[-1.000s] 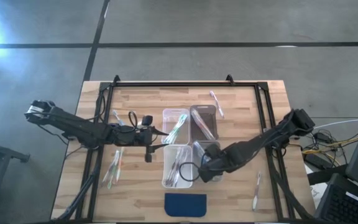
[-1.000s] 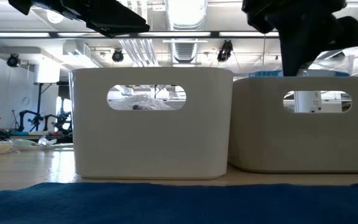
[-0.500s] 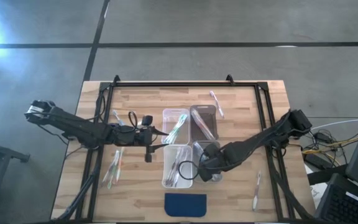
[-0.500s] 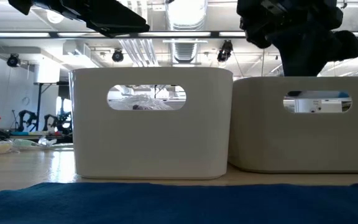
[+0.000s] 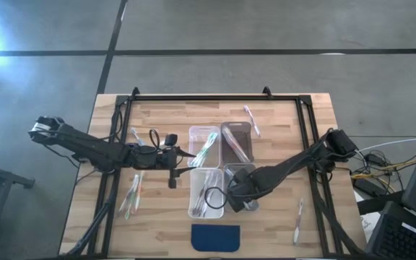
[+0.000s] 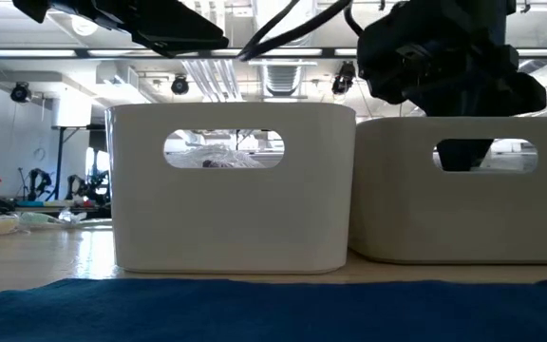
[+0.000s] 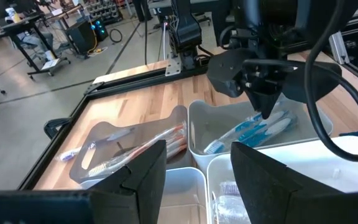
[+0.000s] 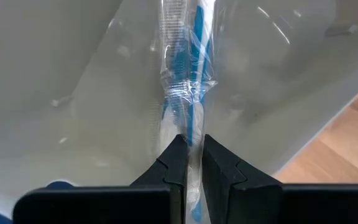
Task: Pick & Place Toothbrushes
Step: Put the blue toothbrush into the gray bin
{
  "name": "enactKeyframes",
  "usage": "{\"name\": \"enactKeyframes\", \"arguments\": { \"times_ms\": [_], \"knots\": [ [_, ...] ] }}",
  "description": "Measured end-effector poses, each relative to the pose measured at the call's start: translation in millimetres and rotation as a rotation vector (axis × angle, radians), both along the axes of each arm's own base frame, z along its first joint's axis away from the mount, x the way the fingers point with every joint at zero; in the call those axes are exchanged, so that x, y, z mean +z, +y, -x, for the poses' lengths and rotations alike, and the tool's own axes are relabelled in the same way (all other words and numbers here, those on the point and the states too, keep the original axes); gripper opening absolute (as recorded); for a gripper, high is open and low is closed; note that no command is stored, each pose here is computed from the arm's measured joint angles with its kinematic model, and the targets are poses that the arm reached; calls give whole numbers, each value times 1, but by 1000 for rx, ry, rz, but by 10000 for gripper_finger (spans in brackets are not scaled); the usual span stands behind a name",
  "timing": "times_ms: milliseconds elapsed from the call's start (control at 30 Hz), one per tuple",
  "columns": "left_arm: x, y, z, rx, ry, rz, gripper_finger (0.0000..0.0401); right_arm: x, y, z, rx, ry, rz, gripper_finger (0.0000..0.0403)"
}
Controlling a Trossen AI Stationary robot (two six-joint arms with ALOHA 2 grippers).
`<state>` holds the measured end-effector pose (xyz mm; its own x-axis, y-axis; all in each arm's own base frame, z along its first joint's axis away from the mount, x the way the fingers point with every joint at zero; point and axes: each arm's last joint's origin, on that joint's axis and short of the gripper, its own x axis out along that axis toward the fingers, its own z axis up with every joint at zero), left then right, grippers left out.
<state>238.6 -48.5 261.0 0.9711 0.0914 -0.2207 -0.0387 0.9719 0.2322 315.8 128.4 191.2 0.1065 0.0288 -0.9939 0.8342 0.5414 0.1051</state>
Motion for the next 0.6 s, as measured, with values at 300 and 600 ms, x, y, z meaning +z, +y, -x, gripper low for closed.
{"name": "enactKeyframes", "arguments": {
  "times_ms": [300, 600],
  "knots": [
    [0, 0, 0, 0, 0, 0, 186, -7, -3, -3, 8, 25, -20, 23],
    [0, 0, 0, 0, 1, 0, 186, -10, -5, -5, 18, 36, -26, 56]
  ]
}}
